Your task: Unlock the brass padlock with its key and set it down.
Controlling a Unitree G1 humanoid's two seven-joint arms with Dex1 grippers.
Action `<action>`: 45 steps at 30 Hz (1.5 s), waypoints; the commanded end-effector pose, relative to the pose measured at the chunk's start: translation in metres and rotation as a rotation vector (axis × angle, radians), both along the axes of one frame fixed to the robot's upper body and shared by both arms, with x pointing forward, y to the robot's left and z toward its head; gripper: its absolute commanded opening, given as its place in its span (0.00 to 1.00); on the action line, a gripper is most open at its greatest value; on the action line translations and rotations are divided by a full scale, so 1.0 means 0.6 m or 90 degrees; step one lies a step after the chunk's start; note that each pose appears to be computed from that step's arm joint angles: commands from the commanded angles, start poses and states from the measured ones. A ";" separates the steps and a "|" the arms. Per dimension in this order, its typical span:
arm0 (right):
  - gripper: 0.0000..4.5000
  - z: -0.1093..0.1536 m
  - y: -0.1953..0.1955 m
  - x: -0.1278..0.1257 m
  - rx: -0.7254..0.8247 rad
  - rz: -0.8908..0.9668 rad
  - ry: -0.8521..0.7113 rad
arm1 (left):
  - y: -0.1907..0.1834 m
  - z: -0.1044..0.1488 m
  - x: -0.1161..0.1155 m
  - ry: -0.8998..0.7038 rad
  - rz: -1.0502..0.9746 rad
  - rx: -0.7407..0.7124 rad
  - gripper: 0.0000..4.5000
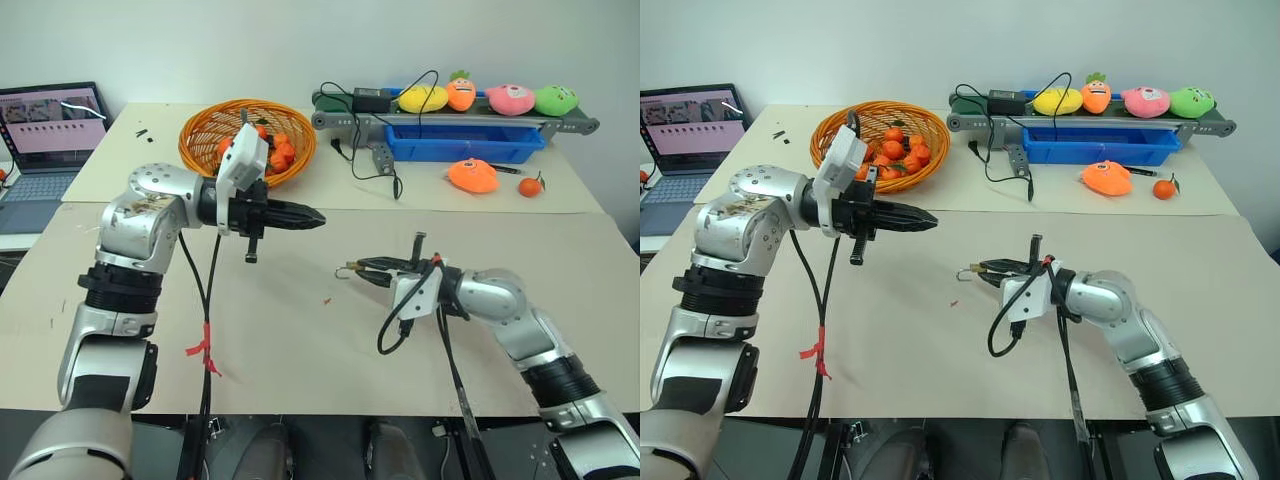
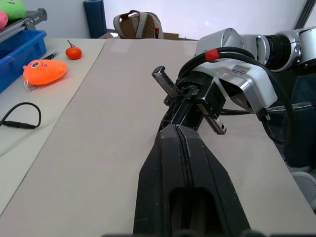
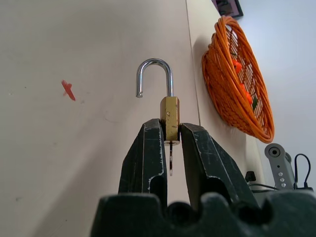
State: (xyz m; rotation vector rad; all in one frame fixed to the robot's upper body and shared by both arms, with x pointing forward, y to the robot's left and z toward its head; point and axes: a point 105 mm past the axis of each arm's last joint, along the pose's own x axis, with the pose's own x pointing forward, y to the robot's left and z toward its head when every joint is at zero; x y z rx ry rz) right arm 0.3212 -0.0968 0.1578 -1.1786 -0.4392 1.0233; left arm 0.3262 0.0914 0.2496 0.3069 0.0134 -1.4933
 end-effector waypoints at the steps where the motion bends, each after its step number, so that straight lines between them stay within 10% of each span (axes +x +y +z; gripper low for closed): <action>1: 0.03 0.009 0.008 -0.002 -0.006 0.020 -0.022 | 0.003 0.019 -0.008 -0.029 -0.001 -0.014 0.00; 20: 0.03 -0.057 -0.003 0.019 -0.117 0.012 -0.046 | -0.009 0.018 -0.008 -0.032 -0.011 -0.021 0.00; 32: 0.98 -0.043 -0.016 0.012 -0.120 0.004 -0.044 | -0.008 0.007 -0.005 -0.041 -0.025 0.005 0.00; 45: 0.99 -0.009 -0.092 -0.023 -0.148 -0.068 0.094 | 0.000 -0.005 -0.003 -0.032 -0.022 0.015 0.00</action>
